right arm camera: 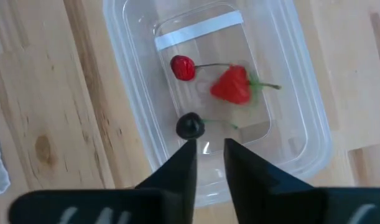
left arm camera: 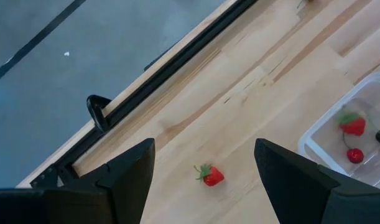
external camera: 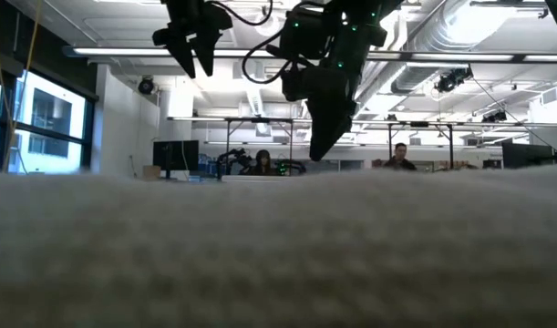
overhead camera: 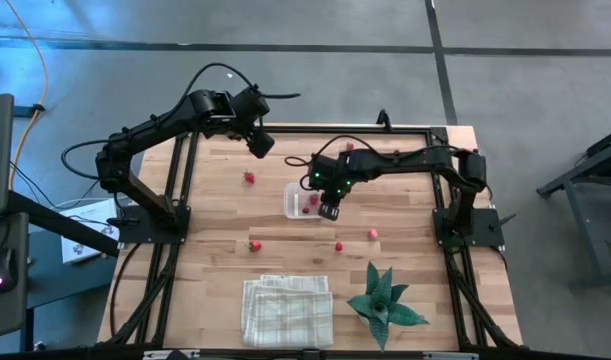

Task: Pick and placing Produce into tupperware
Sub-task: Put the bottom red strawberry into the transparent bin

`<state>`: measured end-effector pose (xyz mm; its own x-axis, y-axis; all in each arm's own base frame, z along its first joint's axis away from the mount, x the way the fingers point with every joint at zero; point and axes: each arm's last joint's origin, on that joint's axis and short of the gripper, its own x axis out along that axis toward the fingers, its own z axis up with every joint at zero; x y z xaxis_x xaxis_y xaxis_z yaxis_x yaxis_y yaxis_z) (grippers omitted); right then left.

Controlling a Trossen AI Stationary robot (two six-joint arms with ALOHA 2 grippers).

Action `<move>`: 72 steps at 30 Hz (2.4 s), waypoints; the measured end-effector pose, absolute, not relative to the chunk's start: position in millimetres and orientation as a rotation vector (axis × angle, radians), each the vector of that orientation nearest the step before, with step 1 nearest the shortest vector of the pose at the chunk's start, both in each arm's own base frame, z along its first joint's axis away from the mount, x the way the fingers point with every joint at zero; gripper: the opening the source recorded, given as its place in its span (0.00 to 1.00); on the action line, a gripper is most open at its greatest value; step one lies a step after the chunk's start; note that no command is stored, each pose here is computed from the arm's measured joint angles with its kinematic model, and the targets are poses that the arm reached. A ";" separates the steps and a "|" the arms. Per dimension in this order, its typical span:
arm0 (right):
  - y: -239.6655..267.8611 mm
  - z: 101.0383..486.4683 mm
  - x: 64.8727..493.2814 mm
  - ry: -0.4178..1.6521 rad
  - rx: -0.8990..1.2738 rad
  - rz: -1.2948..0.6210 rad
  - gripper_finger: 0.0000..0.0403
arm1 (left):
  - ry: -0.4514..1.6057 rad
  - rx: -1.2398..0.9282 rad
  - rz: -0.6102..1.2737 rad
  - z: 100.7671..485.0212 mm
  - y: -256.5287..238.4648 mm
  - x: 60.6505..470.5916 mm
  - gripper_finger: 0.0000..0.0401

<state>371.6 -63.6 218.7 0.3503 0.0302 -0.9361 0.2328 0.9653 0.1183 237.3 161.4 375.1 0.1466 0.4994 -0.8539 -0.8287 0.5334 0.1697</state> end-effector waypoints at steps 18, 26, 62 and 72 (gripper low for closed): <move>-97.7 290.5 326.1 1.028 0.263 -0.240 0.31 | 1.296 -0.205 0.643 360.4 57.4 262.3 0.66; -111.3 325.6 297.0 0.916 0.229 -0.284 0.31 | 1.476 -0.366 0.653 285.2 24.0 262.1 0.66; -119.6 329.5 284.2 0.934 0.272 -0.325 0.31 | 1.484 -0.010 0.144 172.3 -46.6 249.2 0.66; -120.8 329.4 283.7 0.940 0.250 -0.367 0.31 | 1.451 -0.003 0.114 165.6 -46.9 249.7 0.66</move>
<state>283.7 -120.8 329.4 0.5353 -0.1975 -0.8212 0.4118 0.9099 0.0496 249.7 -46.9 165.6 0.1153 0.0762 -0.9904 -0.0795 0.9946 0.0673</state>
